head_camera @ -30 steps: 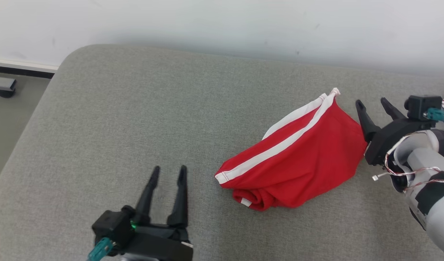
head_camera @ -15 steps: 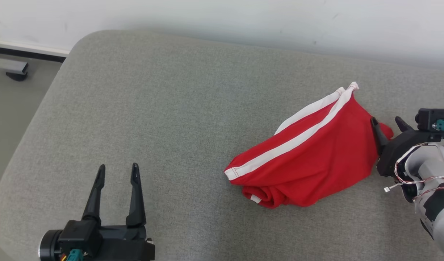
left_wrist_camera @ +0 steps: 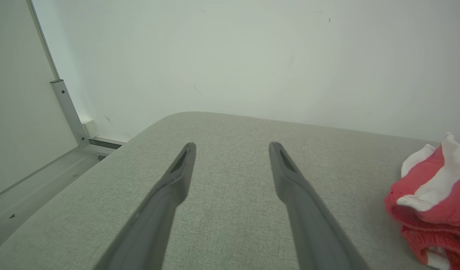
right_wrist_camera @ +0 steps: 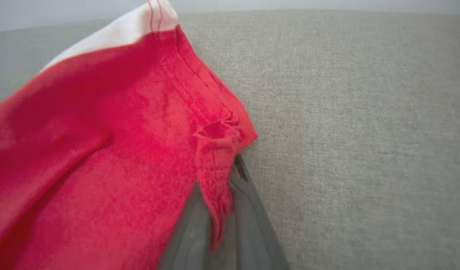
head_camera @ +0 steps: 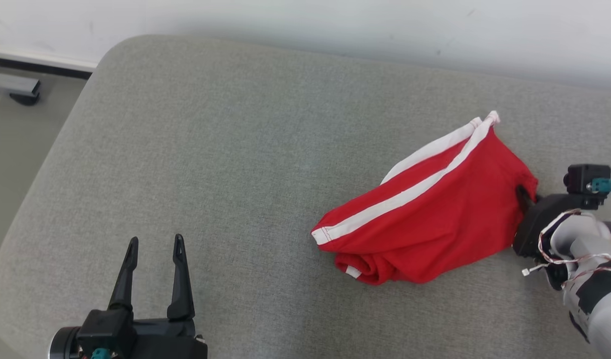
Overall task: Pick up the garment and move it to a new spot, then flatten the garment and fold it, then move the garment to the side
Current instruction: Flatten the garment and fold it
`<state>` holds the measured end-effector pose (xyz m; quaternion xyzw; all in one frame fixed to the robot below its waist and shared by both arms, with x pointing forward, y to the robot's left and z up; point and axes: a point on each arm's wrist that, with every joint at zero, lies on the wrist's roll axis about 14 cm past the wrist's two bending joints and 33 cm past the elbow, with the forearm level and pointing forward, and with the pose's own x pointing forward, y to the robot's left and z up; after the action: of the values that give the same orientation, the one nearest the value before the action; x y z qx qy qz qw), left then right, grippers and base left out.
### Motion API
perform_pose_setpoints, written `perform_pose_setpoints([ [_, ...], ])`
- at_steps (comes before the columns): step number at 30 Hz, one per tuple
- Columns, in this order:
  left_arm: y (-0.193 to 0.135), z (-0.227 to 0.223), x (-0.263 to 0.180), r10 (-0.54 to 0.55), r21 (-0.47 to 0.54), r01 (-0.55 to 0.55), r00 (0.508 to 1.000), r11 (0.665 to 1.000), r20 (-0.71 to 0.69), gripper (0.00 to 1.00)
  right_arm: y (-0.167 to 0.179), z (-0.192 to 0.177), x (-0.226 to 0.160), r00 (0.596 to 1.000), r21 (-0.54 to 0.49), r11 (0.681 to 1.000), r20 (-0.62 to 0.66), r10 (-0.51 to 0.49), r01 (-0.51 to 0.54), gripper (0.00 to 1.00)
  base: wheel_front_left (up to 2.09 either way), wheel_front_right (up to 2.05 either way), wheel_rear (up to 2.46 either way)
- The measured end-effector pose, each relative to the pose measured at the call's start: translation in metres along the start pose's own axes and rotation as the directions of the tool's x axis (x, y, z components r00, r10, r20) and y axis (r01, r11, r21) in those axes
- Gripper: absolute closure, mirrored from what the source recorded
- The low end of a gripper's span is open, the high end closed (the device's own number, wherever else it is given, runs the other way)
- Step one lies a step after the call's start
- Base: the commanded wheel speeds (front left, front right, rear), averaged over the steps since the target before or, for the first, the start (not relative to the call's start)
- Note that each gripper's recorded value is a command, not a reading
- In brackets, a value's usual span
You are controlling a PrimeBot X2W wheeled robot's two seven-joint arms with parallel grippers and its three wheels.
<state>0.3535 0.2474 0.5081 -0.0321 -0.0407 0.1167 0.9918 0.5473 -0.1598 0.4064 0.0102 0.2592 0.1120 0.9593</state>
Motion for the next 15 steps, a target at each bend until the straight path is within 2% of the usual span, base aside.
perform_pose_setpoints([
  [8,-0.004,-0.001,-0.008,-0.02,-0.02,0.02,1.0,1.0,-0.004,0.0,-0.002,0.005,-0.029,0.996,0.034,0.999,0.093,0.016,-0.019,1.0,0.0,0.0,0.0],
  [15,-0.012,-0.006,-0.02,-0.053,-0.04,0.052,0.998,0.998,-0.016,0.0,-0.014,-0.005,-0.071,0.988,0.086,0.996,0.156,0.023,-0.037,1.0,0.0,0.0,0.0],
])
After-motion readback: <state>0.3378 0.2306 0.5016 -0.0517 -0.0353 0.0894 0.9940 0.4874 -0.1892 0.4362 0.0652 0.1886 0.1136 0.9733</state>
